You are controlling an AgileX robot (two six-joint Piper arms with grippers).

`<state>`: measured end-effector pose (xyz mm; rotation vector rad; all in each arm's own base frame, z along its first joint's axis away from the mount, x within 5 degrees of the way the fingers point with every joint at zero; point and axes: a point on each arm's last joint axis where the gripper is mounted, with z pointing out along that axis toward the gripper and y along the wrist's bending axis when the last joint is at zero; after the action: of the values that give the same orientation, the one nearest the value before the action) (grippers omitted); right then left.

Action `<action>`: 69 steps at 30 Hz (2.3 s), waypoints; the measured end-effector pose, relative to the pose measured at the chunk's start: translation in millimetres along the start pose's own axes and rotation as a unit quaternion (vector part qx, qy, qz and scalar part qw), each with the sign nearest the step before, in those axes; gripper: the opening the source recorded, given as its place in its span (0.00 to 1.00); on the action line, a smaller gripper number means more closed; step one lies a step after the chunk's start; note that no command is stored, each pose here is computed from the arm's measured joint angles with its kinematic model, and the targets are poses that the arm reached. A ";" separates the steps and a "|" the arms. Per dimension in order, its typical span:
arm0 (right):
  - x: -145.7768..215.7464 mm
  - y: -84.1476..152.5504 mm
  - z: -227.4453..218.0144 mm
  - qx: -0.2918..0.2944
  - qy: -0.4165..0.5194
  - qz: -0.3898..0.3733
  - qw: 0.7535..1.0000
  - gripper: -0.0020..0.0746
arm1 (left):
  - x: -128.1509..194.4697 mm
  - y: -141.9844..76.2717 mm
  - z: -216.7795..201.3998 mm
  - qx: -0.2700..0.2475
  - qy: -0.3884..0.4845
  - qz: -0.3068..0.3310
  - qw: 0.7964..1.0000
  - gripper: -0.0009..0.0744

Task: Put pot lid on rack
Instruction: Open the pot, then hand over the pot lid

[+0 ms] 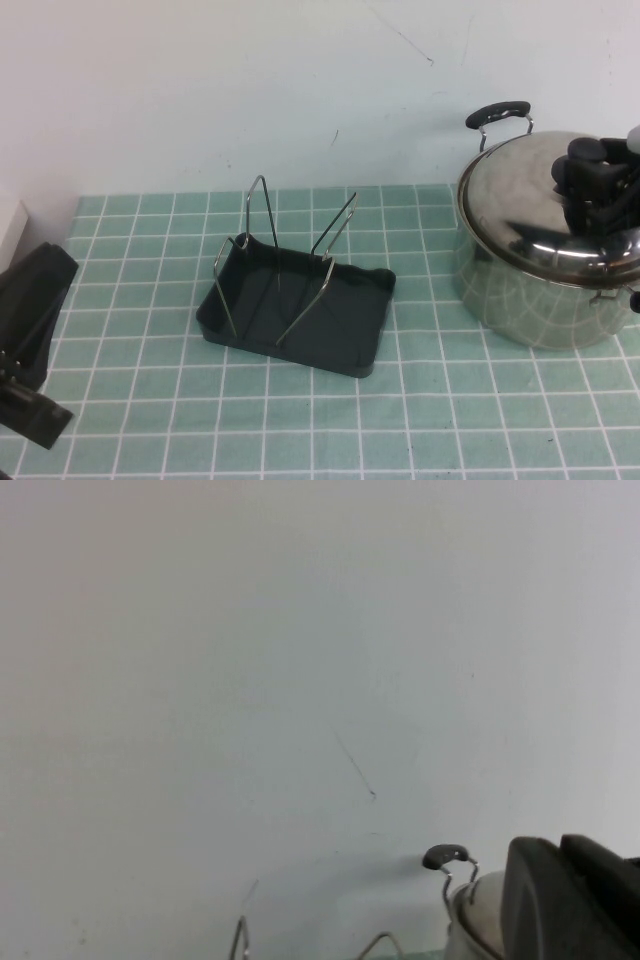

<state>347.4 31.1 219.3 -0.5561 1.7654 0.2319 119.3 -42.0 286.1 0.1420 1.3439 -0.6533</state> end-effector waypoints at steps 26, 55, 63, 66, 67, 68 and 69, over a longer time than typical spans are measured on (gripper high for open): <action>-128.0 105.7 -70.7 -0.222 -0.307 -0.049 0.924 0.48 | -9.9 -25.3 -4.1 0.144 0.045 -0.617 0.772 0.92; -120.2 250.6 -62.9 -0.396 -0.278 0.021 0.875 0.48 | -2.2 -33.9 -5.6 0.155 0.107 -0.570 0.800 0.17; -120.3 252.4 -60.0 -0.407 -0.279 0.038 0.869 0.49 | -3.7 -34.2 -6.3 0.159 0.099 -0.565 0.804 0.15; -124.1 251.1 -60.9 -0.408 -0.288 0.058 0.864 0.62 | -1.5 -33.6 -6.0 0.150 0.106 -0.556 0.811 0.11; -126.4 250.1 -61.8 -0.407 -0.298 0.069 0.861 0.68 | 0.2 -33.1 -5.8 0.142 0.111 -0.551 0.815 0.11; -130.3 249.0 -63.5 -0.405 -0.309 0.076 0.857 0.73 | 1.3 -32.5 -5.7 0.137 0.114 -0.548 0.817 0.11; -134.4 246.7 -65.6 -0.396 -0.323 0.077 0.856 0.76 | 2.7 -31.0 -4.7 0.128 0.115 -0.548 0.818 0.11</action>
<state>195.6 248.8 332.2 -0.7944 0.9929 1.1570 99.6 -66.1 290.7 -0.3978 1.5010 -1.8446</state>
